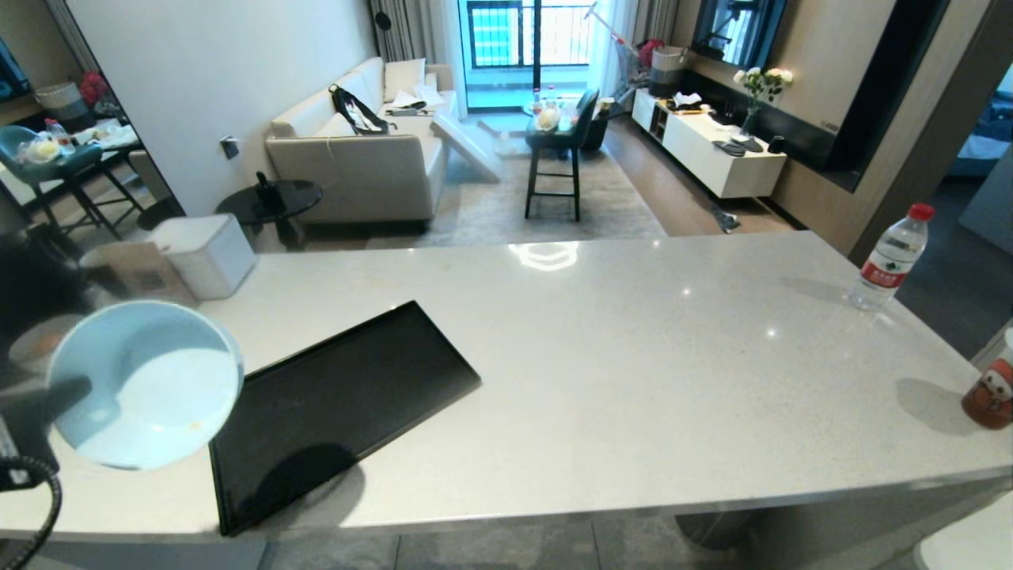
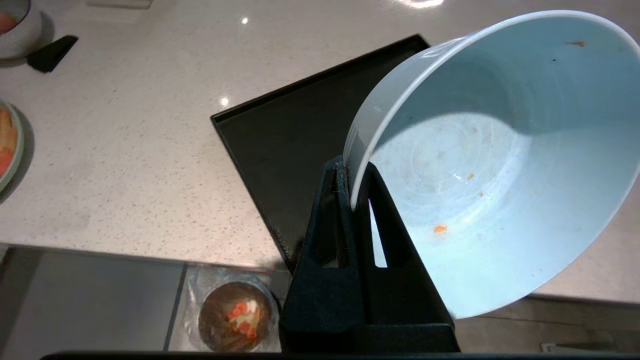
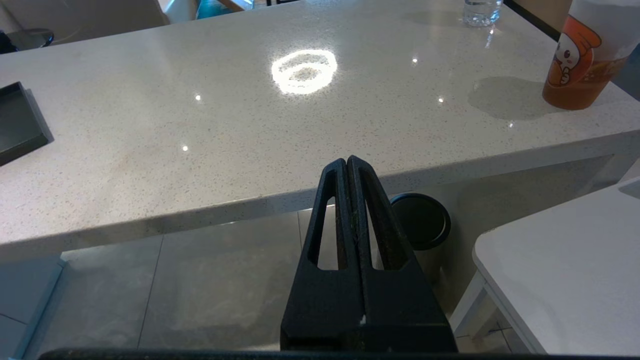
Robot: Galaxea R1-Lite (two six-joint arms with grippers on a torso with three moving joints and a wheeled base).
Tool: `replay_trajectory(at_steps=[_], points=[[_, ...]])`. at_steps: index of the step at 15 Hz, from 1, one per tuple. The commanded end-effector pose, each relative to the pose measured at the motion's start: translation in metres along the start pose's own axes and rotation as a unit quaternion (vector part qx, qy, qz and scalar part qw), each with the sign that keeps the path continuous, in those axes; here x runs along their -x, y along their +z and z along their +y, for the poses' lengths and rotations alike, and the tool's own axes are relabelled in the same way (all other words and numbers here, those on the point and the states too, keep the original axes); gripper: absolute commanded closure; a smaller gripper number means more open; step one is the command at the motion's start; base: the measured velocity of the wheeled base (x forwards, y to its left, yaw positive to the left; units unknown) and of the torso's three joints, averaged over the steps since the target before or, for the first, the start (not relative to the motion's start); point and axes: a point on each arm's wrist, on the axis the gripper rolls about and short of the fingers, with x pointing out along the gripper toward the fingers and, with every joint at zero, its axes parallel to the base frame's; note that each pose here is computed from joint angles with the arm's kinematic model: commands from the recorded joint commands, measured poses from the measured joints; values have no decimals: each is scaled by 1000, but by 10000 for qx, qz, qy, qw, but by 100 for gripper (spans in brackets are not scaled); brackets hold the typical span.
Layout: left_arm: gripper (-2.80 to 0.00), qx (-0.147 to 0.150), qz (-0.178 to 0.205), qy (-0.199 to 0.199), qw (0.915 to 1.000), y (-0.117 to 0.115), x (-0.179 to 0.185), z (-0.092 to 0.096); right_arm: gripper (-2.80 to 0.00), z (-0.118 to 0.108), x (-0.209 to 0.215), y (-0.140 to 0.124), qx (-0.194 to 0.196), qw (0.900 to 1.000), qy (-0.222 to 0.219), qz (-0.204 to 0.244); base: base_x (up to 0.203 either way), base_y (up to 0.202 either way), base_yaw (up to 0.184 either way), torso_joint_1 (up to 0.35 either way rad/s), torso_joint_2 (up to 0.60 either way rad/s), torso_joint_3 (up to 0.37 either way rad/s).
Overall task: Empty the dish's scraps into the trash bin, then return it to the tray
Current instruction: Put the bowl back to the table
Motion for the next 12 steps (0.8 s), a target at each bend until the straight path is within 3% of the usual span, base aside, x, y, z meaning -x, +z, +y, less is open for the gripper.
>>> replay_trajectory(at_steps=[1, 7, 12], points=[[0, 88, 650, 280, 9975, 10, -48, 5, 0, 0, 0, 0, -5, 10000, 0, -4, 0, 0, 0, 0, 0, 0], [0, 216, 1642, 611, 9843, 37, -144, 19, 0, 0, 0, 0, -5, 10000, 0, -4, 0, 0, 0, 0, 0, 0], [0, 307, 2932, 727, 9528, 15, -216, 29, 0, 0, 0, 0, -5, 10000, 0, -4, 0, 0, 0, 0, 0, 0]])
